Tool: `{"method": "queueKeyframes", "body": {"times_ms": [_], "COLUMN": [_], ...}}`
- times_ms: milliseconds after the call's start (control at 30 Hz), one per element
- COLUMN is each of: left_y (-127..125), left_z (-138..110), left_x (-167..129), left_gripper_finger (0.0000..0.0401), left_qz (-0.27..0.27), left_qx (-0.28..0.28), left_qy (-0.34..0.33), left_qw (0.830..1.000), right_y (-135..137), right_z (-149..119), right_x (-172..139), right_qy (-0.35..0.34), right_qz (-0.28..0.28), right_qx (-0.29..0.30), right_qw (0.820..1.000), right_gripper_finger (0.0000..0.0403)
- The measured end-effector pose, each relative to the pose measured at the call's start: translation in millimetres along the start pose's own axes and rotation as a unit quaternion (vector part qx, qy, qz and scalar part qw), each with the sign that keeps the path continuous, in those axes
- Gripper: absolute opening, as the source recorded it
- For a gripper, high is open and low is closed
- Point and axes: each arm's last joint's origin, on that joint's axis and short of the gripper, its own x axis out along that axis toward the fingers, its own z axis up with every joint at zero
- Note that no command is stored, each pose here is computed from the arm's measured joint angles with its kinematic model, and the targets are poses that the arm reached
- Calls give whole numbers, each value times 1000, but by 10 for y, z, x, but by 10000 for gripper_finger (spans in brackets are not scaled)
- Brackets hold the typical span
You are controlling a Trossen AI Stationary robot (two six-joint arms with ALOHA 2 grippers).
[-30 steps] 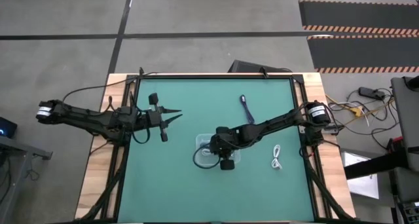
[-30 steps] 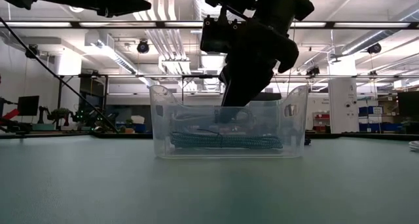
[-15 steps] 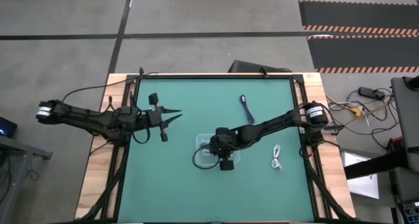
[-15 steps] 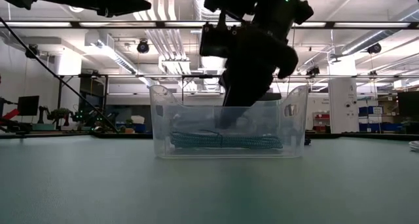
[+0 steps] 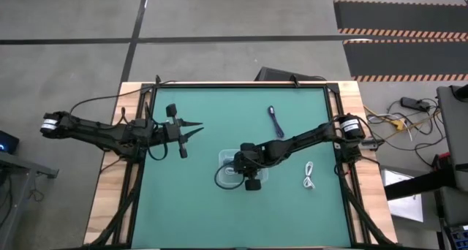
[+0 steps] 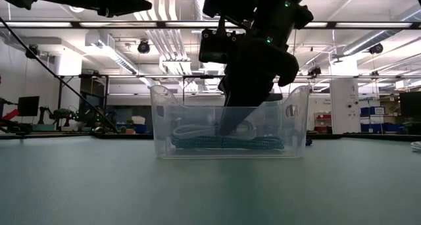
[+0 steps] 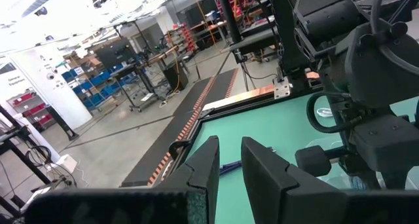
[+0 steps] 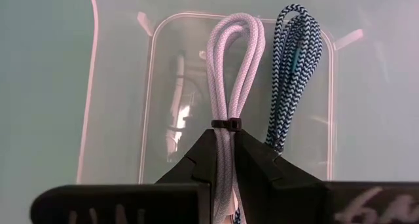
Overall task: Pick and place USB-C Cables
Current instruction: Put the top white charger cable into the transparent bin, then put the purple charger cable into the transparent bin
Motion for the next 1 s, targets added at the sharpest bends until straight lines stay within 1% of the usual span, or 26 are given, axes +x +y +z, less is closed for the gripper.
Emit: {"method": "queueKeyframes", "body": {"times_ms": [233, 533, 667, 833, 1000], "left_y": [1, 1, 1, 1, 1], "left_z": [4, 4, 4, 4, 4], "left_x": [0, 0, 0, 0, 0], "left_gripper_finger": [49, 49, 49, 49, 49], "left_qz": [0, 0, 0, 0, 0], "left_qx": [0, 0, 0, 0, -1], "left_qy": [0, 0, -1, -1, -1], "left_qw": [1000, 1000, 1000, 1000, 1000], "right_y": [1, 1, 4, 11, 23], "right_z": [0, 3, 13, 36, 72], "right_x": [0, -3, -37, -123, -245], "right_qy": [0, -1, -4, -13, -29], "right_qz": [1, 1, 4, 8, 9], "right_qx": [0, 5, 7, 10, 18], "right_qw": [1000, 1000, 1000, 1000, 999], "right_gripper_finger": [34, 90, 107, 117, 116]}}
